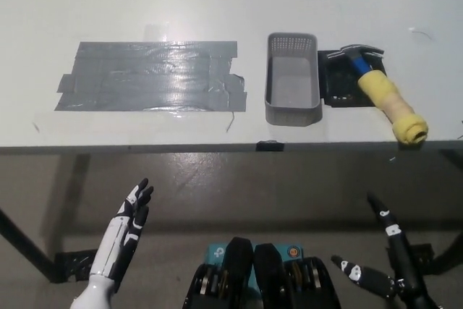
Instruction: The robot picks the hammer with right hand and hits the black area on the desk and places it back.
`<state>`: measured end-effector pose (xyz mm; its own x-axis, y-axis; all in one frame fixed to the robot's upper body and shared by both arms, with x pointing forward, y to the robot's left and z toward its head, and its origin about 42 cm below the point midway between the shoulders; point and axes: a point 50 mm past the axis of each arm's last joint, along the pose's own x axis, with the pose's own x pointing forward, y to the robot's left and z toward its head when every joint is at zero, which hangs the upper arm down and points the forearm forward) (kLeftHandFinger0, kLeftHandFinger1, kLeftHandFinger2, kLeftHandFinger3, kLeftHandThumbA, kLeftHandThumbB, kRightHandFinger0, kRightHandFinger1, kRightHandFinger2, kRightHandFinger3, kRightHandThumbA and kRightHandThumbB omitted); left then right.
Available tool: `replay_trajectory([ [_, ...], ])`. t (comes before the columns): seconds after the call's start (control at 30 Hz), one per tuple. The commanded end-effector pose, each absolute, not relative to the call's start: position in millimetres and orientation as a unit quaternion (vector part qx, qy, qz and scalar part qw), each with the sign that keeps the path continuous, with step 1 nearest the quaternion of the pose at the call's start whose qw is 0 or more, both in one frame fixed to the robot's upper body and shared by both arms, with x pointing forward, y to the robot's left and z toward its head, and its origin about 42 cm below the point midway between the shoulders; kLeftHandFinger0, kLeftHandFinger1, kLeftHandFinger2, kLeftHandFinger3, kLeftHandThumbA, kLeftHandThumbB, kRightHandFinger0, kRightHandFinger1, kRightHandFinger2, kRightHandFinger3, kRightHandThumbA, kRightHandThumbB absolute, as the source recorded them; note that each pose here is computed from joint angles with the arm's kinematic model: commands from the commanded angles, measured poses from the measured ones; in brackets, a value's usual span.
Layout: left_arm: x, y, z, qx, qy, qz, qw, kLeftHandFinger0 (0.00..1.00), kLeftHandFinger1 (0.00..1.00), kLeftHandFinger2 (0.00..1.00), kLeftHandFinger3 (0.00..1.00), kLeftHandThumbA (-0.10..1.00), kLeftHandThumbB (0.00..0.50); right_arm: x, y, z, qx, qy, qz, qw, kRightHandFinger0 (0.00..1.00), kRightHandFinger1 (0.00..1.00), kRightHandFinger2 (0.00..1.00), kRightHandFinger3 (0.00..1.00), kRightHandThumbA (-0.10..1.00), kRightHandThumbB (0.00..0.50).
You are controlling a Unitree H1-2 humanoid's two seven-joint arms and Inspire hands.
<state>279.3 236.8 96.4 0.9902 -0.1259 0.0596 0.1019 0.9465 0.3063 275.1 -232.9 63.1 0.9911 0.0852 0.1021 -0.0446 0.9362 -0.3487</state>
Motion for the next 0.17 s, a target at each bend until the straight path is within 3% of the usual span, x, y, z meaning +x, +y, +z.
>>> replay_trajectory([
  [0.0, 278.7, 238.6, 107.3, 0.159, -0.073, -0.064, 0.983, 1.0, 1.0, 1.0, 1.0, 1.0, 0.0, 276.0, -235.0, 71.2, -0.161, -0.11, 0.012, 0.981, 1.0, 1.0, 1.0, 1.0, 0.86, 0.166],
  [0.13, 280.1, 239.3, 107.7, 0.159, -0.072, -0.062, 0.983, 1.0, 1.0, 1.0, 1.0, 1.0, 0.013, 277.0, -235.3, 70.2, -0.163, -0.109, 0.012, 0.98, 1.0, 1.0, 1.0, 1.0, 0.89, 0.184],
])
